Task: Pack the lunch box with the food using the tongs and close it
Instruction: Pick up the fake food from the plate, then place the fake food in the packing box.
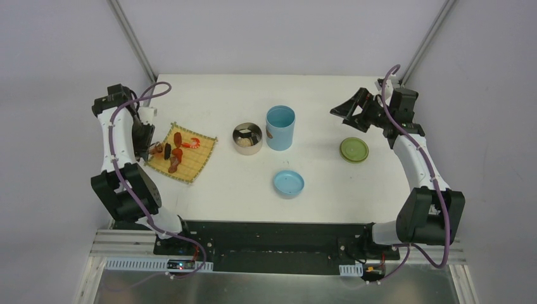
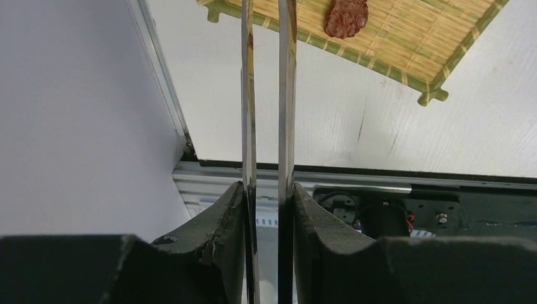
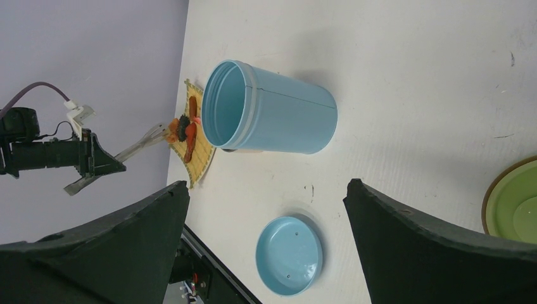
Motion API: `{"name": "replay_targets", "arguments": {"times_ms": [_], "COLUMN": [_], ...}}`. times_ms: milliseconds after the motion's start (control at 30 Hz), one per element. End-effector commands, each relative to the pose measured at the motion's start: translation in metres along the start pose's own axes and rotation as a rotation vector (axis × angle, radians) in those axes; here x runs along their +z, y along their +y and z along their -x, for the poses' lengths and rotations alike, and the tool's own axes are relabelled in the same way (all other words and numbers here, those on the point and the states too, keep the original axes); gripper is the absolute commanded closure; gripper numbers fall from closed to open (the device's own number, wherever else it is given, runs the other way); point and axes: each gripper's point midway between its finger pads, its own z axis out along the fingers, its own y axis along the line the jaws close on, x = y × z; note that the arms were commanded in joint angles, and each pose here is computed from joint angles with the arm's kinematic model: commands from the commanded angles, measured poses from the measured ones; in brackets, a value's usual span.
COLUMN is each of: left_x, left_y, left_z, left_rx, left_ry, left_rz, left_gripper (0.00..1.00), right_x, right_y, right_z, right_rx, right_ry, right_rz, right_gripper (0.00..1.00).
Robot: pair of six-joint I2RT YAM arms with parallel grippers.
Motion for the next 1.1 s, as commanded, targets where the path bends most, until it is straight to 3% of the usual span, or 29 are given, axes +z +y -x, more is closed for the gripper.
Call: {"name": "replay_targets", "arguments": {"times_ms": [0,267,467,700,1067], "left_x": [-0.033,-0.069,-0.126,-0.178,-0.184], "left_y": [-0.006,-0.036,-0.105,-0.201,-0.291], "left_z": [-0.002,0.02,0.062,0.093,0.121], "left_rx": [-0.012,0.059,0.184,0.494,0.705], "left_ry": [-0.077,-0.209,-0.435,-0.616,-0.62], "left_rz": [0.015,-0.043,-0.215,-0.37,-0.498], "left_gripper": [0.85,0.9,0.89,0.88,0.85], "right_x": [-0.004,-0.004,-0.004,-0.005,-0.007], "right_y": [0.018,0.019,0.019,0.02,0.02], "right_z": [0.015,0.015,0.014,0.014,0.013], "right_rx": [-0.066,-0.065,-0.067,-0.074,-0.087], "right_ry": [-0.032,-0.03,-0.028,-0.026,-0.032], "right_rz": [0.033,0.039,0.04,0.041,0.036], "right_gripper": [0.02,0.02,0.02,0.02,0.02]}}
